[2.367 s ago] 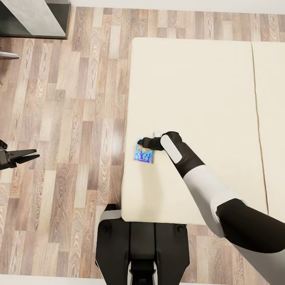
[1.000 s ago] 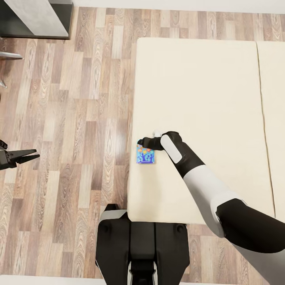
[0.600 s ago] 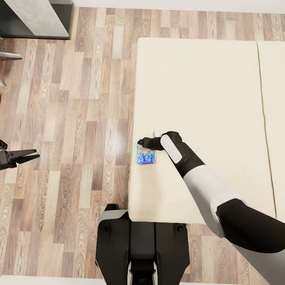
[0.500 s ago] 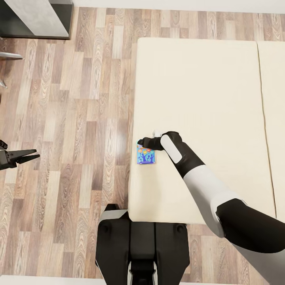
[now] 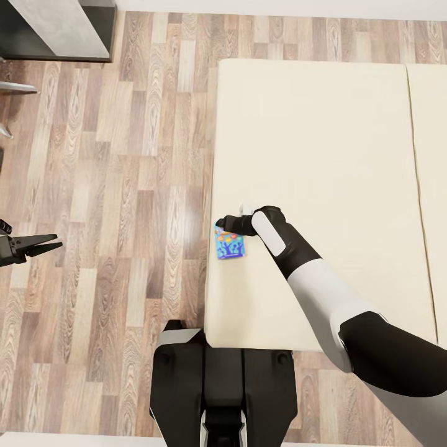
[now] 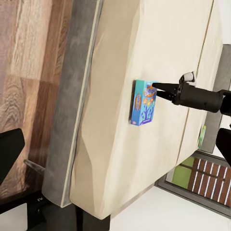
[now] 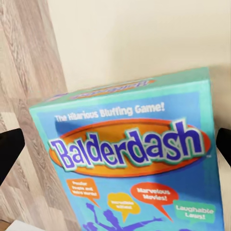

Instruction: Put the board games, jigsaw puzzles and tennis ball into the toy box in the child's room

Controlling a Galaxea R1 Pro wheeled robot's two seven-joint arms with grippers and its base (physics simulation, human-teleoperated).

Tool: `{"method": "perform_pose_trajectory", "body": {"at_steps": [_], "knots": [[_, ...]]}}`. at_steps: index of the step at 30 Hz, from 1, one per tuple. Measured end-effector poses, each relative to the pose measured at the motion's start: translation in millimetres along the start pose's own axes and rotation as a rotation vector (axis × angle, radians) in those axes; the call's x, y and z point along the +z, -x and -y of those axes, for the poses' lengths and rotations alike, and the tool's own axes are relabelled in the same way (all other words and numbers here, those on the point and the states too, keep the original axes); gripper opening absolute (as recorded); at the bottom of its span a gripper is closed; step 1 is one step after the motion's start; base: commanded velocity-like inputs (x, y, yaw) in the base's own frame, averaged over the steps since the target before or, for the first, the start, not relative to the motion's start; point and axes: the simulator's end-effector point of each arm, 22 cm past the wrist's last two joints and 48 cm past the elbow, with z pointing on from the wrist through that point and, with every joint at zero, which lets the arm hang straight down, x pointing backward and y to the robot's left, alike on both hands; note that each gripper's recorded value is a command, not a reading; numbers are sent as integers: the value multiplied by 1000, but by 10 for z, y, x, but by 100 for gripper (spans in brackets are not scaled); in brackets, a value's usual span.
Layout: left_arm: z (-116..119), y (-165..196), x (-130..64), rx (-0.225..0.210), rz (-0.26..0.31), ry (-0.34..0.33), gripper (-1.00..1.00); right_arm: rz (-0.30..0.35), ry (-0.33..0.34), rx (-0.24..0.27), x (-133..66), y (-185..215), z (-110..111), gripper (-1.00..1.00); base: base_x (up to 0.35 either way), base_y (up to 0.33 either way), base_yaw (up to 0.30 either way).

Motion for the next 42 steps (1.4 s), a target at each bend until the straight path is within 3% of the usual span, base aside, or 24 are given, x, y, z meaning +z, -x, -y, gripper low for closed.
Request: {"method": "perform_pose_trajectory", "body": {"at_steps": [42], "knots": [[-2, -1, 0, 6, -1, 1, 100, 1, 0, 0, 0, 3, -1, 100, 0, 39, 0]]}}
